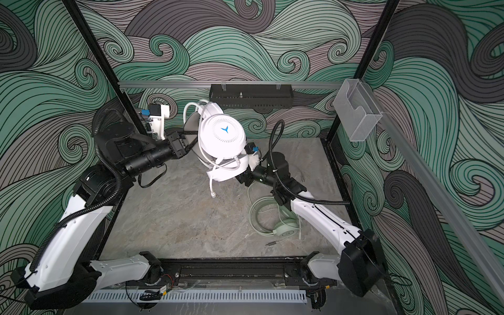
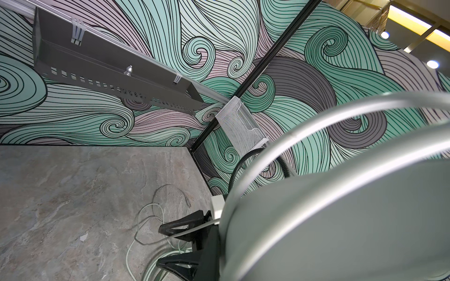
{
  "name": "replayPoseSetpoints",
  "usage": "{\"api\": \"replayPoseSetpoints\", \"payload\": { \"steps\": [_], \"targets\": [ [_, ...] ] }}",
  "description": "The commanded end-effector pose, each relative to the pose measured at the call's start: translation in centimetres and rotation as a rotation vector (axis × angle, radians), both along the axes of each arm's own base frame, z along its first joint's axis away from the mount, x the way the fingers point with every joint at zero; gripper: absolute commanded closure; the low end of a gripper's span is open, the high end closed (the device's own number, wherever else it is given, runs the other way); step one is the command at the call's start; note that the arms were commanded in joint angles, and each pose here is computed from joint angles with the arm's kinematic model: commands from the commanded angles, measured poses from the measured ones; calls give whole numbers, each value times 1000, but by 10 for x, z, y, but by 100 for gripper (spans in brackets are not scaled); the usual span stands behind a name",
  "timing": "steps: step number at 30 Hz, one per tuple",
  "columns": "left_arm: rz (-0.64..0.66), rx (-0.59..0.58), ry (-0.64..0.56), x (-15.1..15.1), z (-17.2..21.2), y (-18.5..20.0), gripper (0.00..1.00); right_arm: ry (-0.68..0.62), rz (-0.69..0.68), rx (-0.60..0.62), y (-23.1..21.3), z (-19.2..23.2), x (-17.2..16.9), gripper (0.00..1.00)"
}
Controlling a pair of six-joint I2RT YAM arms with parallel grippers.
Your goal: Wrap the headphones
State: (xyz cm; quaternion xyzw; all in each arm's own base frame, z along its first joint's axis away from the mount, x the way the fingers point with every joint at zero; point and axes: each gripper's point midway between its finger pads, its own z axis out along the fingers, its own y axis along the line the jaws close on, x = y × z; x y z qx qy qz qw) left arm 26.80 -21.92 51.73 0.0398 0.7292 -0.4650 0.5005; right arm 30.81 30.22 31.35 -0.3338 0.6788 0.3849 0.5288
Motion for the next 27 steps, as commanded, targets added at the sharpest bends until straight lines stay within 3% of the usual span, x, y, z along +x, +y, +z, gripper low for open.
{"api": "replayPoseSetpoints", "payload": {
  "steps": [1,14,22,27],
  "targets": [
    [-19,-130,-77,-9,41,1,100,-9,3,18,1,4,-2,52],
    [-20,-208,-86,-3,58,-2,100,-7,2,2,3,1,-3,75],
    [3,-234,-80,3,58,-1,100,-8,-9,-21,-2,-2,-7,98],
    [59,-256,-70,14,57,4,100,-33,-12,-77,-6,-5,-17,100]
  ]
}}
